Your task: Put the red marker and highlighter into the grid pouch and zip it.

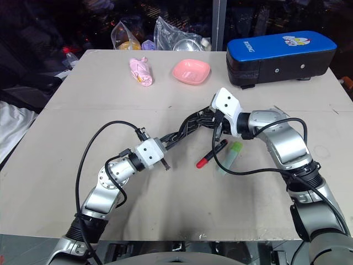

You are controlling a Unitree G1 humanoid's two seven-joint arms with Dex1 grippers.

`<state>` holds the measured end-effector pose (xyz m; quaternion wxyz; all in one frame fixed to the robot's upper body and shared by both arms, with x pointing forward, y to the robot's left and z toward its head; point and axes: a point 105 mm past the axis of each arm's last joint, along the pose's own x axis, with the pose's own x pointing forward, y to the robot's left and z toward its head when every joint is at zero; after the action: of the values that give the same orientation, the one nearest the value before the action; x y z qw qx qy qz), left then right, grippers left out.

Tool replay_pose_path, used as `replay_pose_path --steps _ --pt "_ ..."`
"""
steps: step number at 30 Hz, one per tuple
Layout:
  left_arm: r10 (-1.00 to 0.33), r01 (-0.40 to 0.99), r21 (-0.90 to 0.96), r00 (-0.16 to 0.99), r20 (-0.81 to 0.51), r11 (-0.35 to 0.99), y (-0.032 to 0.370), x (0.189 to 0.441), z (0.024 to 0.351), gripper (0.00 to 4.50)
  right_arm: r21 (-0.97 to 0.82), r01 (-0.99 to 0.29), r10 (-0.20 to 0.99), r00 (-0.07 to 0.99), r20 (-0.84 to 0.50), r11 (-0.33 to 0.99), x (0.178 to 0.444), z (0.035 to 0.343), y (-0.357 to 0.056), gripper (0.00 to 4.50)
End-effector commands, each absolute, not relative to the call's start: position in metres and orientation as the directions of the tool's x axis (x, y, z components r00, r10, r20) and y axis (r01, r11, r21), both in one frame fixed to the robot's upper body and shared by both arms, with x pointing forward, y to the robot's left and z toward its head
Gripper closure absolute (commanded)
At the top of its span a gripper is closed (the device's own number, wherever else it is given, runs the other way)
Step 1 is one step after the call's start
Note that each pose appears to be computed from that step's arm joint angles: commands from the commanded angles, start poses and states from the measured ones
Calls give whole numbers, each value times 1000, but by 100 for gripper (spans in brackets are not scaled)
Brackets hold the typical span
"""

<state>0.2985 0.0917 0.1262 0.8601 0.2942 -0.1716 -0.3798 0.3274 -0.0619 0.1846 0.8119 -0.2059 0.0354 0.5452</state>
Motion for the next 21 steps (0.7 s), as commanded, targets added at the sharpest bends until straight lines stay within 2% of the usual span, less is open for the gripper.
replay_pose_path --steps 1,18,21 --pt "-768 544 655 635 87 524 87 298 131 450 -356 -907 909 328 -258 226 314 202 -46 446" --pt "-766 543 655 637 86 525 87 302 131 450 -351 -936 936 133 -325 11 281 193 -36 446" --pt "-763 542 651 640 90 531 86 303 132 450 -354 -935 935 131 -329 7 279 191 -36 446"
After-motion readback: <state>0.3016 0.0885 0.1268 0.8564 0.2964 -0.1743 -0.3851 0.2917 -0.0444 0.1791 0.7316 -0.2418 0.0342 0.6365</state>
